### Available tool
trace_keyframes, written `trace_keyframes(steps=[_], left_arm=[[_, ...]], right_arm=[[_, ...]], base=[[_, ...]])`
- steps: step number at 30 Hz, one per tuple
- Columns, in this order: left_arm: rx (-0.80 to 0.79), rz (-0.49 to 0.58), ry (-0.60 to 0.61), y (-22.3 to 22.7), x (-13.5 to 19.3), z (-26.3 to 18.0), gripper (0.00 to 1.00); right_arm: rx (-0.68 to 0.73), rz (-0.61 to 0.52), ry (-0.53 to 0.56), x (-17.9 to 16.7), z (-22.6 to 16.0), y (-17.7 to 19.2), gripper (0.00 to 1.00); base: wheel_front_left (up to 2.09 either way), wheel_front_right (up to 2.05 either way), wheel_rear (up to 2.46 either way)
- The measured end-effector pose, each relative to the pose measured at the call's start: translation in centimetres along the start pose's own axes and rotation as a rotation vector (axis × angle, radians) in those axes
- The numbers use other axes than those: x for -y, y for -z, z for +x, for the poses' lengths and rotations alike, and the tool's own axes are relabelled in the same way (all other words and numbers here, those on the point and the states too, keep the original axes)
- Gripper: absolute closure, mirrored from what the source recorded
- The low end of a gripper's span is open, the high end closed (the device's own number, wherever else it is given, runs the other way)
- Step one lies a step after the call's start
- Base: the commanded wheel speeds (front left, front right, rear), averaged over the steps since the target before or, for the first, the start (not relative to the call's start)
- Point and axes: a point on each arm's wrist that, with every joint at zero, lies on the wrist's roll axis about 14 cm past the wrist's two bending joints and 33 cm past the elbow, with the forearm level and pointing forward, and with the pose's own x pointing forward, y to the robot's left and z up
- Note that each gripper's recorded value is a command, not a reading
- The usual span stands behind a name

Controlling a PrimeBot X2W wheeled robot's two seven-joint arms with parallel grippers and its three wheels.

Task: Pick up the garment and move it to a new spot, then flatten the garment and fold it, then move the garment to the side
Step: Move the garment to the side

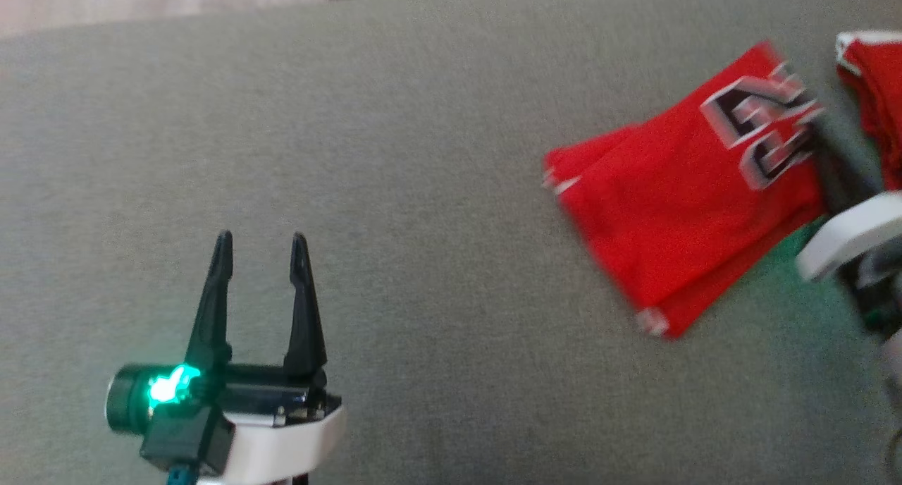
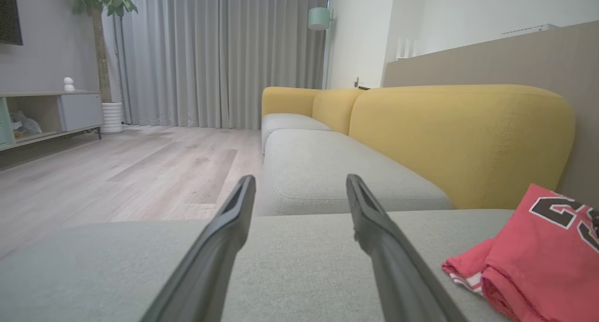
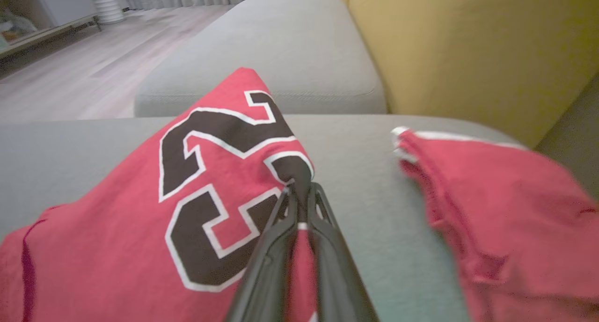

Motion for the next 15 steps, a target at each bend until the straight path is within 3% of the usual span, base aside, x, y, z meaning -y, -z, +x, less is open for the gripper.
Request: trace_keyframes(steps=[5,15], left_arm=[[0.000,-0.002,0.049,1.2,1.2,2.6,0.00],[-0.057,-0.025,0.156,5.3,4.0,5.6,0.00]], right_arm=[[0.041,-0.058,0.126,6.5,0.7,-3.0,1.00],[0.047,-0.121,0.349,15.7,-0.6,-5.9,1.00]], base=[[0.00,0.00,0.00],[0.00,0.00,0.00]])
